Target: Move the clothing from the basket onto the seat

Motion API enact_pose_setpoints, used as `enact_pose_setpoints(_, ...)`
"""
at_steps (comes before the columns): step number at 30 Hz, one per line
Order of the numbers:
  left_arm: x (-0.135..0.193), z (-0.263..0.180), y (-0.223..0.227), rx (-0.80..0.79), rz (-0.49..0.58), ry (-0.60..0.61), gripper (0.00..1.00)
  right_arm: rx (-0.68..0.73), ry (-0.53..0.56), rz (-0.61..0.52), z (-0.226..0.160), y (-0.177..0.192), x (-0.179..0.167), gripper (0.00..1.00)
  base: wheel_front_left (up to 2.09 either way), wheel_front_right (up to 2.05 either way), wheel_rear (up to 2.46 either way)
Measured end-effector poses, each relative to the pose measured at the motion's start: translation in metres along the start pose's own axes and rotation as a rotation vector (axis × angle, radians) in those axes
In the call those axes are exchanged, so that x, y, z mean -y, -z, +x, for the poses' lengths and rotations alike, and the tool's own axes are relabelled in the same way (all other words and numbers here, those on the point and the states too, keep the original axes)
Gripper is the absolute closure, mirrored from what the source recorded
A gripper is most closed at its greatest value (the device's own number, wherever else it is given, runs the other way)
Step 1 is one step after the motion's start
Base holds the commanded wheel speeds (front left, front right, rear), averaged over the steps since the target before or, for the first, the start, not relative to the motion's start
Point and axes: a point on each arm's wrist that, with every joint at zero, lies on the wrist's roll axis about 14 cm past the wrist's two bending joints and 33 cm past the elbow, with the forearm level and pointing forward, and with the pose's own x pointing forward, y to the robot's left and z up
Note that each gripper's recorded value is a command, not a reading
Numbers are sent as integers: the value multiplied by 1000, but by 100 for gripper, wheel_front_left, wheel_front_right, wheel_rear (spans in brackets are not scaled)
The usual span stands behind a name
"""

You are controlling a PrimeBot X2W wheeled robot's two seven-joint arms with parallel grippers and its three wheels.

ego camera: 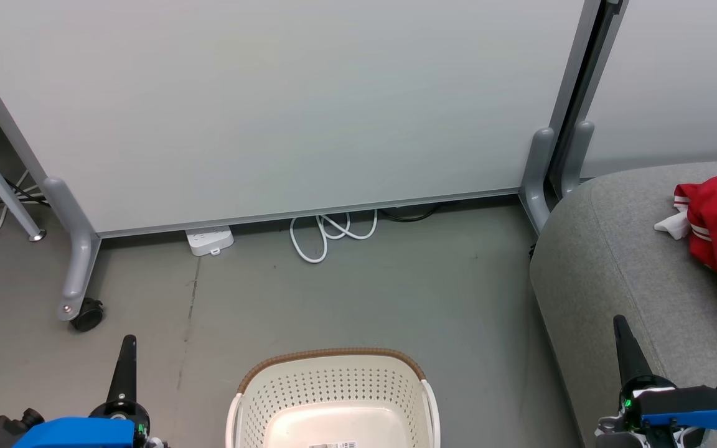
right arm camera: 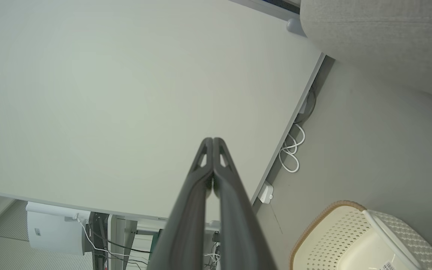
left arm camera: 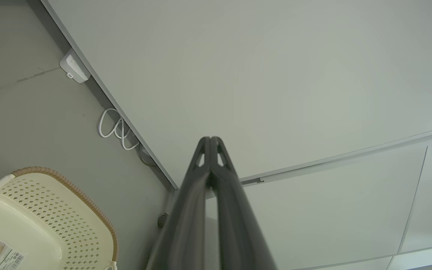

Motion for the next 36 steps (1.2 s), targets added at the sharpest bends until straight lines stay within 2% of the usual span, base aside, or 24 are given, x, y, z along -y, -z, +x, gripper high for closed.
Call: enact_pose_setpoints(36,10,10,-4,-15,-273,45,100,-6,-43,292,9,-7,-11,100,0,0,0)
